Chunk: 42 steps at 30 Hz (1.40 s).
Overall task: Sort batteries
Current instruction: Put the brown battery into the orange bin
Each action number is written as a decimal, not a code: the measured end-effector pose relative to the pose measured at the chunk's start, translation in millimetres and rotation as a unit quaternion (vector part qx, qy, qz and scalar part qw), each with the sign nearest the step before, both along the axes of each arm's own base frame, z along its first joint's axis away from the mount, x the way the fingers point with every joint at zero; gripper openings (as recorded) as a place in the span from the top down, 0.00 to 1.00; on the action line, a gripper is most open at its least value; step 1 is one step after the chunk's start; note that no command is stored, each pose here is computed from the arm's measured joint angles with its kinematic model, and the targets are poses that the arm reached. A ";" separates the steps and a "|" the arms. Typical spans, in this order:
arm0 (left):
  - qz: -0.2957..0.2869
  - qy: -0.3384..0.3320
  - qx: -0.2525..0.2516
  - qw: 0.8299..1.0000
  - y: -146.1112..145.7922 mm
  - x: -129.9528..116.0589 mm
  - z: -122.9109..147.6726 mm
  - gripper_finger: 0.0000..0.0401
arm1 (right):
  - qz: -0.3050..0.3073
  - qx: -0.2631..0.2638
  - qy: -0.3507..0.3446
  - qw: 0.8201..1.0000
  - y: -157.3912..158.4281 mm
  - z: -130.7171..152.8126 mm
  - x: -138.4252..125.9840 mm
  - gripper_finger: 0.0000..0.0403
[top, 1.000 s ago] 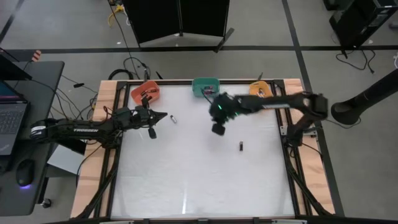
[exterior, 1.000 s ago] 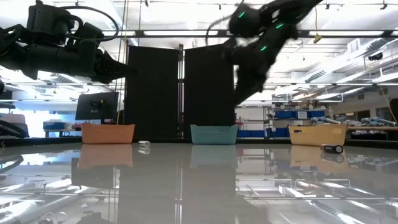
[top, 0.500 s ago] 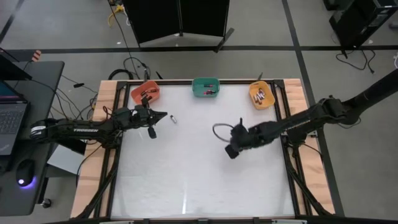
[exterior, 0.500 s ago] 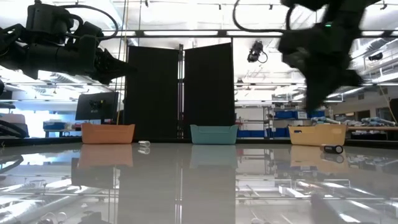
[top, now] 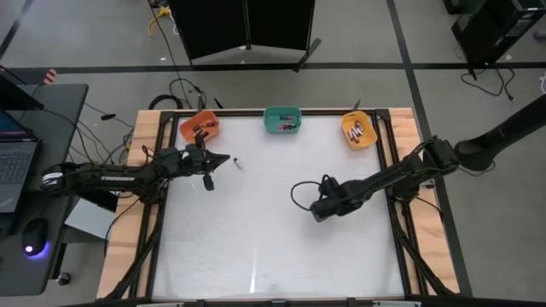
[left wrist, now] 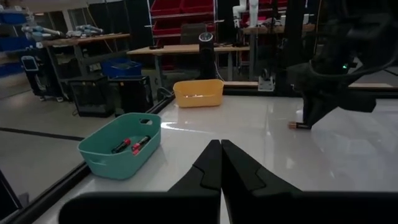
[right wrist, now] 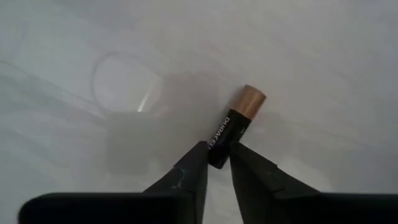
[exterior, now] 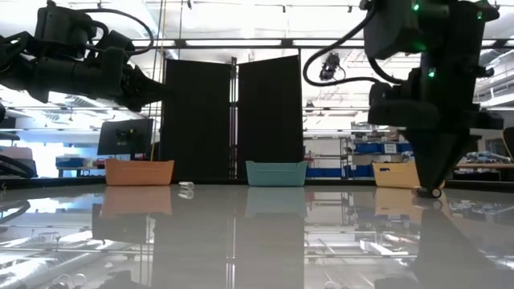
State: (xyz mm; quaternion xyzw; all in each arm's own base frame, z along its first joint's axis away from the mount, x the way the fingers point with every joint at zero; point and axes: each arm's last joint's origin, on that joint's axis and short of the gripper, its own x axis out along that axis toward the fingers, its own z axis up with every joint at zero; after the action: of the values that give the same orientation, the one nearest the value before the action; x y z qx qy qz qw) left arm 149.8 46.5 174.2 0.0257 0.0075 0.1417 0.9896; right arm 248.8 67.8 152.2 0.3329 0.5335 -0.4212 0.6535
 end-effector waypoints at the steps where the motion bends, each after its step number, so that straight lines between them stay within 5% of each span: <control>1: 0.000 0.000 -0.002 1.000 0.0 0.0 -0.2 0.98 | -0.002 -0.001 0.004 1.000 -0.9 -1.2 0.2 0.80; 11: 0.000 0.003 -0.008 1.000 0.0 0.0 -1.0 0.98 | 0.005 -0.008 0.016 1.000 -5.8 -2.8 0.6 0.71; 29: 0.000 0.008 -0.030 1.000 -0.1 -0.1 -3.0 0.98 | 0.056 -0.013 0.004 0.998 -8.4 -18.0 -6.1 0.83; 37: -0.007 -0.062 -0.084 0.995 -0.2 0.1 7.0 0.98 | 0.148 -0.087 -0.056 0.984 -6.9 -3.5 16.2 0.85; 42: -0.036 -0.099 -0.104 0.989 -0.7 3.1 11.3 0.98 | 0.200 -0.160 -0.162 0.953 -4.4 5.9 39.7 0.85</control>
State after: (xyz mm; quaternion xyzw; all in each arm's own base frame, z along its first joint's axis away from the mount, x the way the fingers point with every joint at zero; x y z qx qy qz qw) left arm 152.9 45.8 185.4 -0.0913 -0.0763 0.1065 0.9872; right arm 288.5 63.4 158.1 0.1743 0.4019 -0.3019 0.8467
